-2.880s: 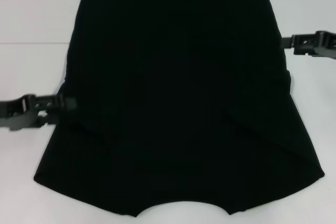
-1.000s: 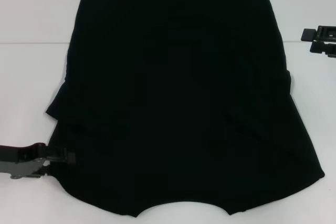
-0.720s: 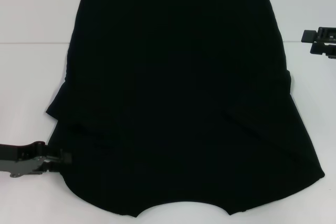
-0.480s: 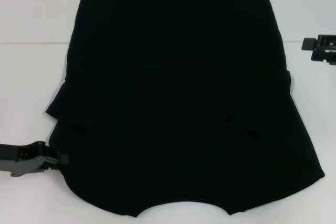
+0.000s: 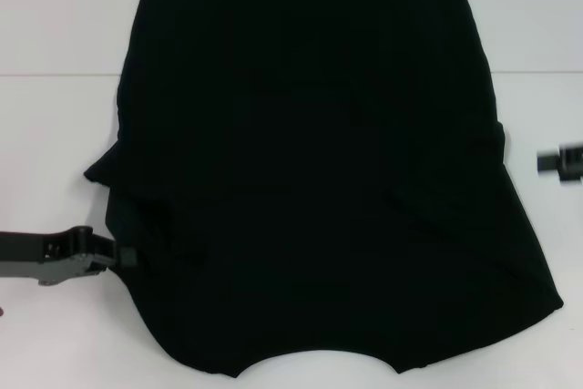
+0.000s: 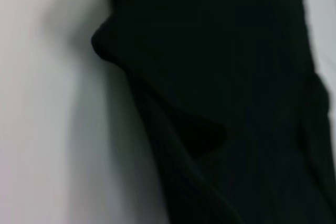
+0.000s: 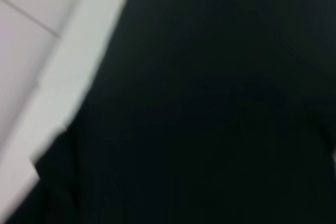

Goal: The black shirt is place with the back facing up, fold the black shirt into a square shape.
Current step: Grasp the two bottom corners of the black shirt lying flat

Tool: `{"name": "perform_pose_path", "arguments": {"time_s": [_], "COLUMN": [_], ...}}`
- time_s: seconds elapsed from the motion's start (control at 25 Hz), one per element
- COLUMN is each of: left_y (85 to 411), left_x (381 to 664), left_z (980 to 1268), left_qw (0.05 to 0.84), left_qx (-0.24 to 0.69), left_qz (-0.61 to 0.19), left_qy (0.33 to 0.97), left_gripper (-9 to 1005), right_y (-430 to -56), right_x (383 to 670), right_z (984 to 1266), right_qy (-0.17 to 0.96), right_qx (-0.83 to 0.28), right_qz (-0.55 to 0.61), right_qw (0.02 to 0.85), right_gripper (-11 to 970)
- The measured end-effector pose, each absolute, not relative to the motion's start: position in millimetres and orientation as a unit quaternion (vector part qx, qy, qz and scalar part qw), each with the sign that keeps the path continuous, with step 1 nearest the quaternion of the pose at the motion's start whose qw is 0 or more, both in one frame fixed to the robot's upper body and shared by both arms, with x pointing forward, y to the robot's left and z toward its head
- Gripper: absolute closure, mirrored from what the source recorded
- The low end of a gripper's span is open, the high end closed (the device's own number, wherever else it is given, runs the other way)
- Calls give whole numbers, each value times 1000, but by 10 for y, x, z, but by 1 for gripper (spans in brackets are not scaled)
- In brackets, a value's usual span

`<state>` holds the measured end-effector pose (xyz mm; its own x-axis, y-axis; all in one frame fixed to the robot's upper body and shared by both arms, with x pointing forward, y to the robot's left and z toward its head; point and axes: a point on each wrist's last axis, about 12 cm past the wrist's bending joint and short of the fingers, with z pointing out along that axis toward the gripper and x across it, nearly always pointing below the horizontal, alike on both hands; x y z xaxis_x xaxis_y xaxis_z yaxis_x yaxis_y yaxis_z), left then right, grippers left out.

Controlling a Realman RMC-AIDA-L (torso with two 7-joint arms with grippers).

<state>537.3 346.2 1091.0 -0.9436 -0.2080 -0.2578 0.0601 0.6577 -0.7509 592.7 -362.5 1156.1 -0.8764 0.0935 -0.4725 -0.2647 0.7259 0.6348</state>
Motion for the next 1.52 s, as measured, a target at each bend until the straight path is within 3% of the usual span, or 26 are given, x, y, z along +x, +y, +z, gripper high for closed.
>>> {"name": "perform_pose_path", "arguments": {"time_s": [0.52, 1.52], "left_y": [3434, 3437], "left_x": [5455, 5469], "left_z": [10948, 10933], "left_qw": [174, 176], "left_qx": [-43, -48], "left_qz": [-416, -413], "left_qy": [892, 892], "left_gripper": [941, 942], "right_y": [-3499, -3423], "right_x": [5698, 5669], "right_z": [11226, 11005], "right_qy": [939, 954], "right_qx": [-116, -118], "right_qz": [298, 252], "right_qw": [127, 109], "right_gripper": [332, 336]}}
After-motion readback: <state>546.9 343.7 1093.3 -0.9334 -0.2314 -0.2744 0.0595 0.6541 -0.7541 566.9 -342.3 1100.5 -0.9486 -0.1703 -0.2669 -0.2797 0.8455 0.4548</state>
